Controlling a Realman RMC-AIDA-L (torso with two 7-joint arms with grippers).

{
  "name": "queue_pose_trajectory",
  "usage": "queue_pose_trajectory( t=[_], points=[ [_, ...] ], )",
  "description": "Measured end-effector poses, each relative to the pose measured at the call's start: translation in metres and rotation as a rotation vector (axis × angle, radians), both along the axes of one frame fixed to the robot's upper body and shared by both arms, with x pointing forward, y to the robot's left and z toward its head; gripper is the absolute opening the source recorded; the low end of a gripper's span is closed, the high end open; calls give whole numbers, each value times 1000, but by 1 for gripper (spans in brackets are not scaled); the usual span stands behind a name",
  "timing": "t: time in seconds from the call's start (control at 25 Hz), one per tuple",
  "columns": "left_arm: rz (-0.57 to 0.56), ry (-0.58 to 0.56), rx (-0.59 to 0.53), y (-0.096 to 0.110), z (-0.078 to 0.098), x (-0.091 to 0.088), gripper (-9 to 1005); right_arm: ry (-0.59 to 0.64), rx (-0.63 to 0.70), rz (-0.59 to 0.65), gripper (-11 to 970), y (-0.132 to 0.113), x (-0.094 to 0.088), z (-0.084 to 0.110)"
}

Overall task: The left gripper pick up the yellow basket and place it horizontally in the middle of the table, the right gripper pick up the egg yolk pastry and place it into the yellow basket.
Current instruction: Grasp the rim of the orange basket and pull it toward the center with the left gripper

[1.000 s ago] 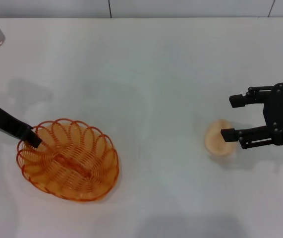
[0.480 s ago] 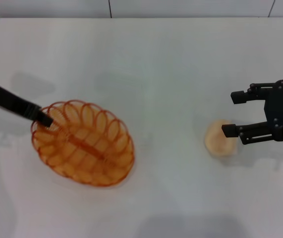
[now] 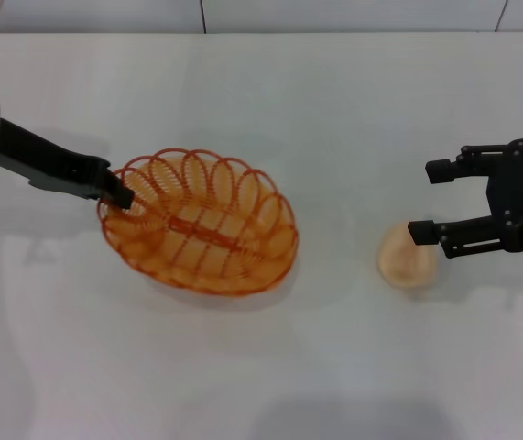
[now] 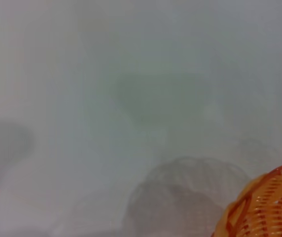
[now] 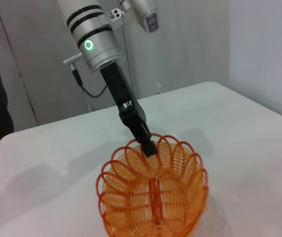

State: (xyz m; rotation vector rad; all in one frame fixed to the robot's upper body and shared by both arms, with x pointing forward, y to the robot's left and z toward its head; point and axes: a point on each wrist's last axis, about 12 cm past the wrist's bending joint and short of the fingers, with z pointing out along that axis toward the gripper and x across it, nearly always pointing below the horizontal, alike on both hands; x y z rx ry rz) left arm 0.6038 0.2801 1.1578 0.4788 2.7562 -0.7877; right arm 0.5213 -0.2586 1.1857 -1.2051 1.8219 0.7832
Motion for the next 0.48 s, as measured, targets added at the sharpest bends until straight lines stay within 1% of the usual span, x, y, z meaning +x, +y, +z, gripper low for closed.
queue_pose_trajectory(
  t=[0.2,0.36,0.4,0.48],
  points=[
    [84,64,-47,-5,-2,-2,80,-6,2,5,813,1,1,2],
    [156,110,-58,-2,-5,-4,79,-11,7,15,813,3,1,4],
    [156,110,-58,-2,-5,-4,79,-11,9,17,813,4,1,4],
    [201,137,-63,1,-8,-6,79,-11,10,20,813,4,1,4]
  ],
)
